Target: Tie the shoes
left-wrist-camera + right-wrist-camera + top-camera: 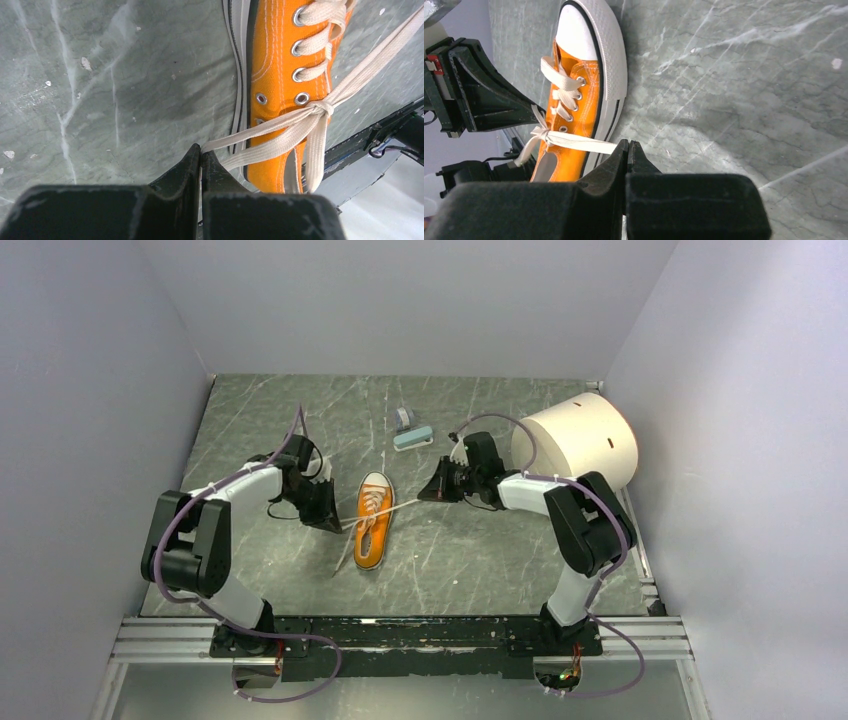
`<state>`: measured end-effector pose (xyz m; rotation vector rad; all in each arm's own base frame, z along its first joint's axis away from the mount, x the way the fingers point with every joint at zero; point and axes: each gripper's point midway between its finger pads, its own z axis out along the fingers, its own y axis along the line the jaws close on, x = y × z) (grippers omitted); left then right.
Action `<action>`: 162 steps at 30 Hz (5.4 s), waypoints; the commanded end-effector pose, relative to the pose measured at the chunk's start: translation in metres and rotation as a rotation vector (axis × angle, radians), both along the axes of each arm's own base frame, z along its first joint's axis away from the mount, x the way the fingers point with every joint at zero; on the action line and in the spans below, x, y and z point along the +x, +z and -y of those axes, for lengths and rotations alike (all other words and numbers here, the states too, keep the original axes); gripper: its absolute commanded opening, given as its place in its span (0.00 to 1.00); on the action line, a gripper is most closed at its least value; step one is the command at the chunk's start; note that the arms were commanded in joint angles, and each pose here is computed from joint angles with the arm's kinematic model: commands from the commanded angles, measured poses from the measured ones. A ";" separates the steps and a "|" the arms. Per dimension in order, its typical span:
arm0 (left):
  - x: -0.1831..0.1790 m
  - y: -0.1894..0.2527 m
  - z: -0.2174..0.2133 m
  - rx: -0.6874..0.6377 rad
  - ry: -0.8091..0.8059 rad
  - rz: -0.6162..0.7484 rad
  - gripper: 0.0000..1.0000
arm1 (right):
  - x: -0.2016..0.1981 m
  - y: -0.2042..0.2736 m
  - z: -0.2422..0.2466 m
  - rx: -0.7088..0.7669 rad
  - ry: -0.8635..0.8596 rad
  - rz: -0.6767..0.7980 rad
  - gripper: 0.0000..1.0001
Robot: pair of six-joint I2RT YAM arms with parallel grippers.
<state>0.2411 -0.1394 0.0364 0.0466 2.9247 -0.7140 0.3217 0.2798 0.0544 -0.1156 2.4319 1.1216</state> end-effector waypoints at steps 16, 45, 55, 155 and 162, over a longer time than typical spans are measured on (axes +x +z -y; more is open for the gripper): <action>-0.002 -0.004 -0.010 0.004 -0.018 -0.027 0.05 | 0.025 -0.011 0.019 -0.163 0.051 0.124 0.00; 0.041 0.107 0.013 -0.103 -0.068 0.440 0.82 | -0.032 0.089 0.001 -0.233 0.283 0.323 0.61; 0.005 0.084 0.026 -0.200 -0.108 0.222 0.70 | -0.056 0.065 -0.055 0.010 0.467 0.183 0.60; 0.012 0.079 -0.001 -0.214 0.106 0.191 0.78 | -0.047 0.014 -0.101 0.216 0.326 -0.216 0.55; 0.026 0.063 0.021 -0.417 0.105 0.175 0.89 | -0.051 0.015 -0.103 0.228 0.334 -0.235 0.49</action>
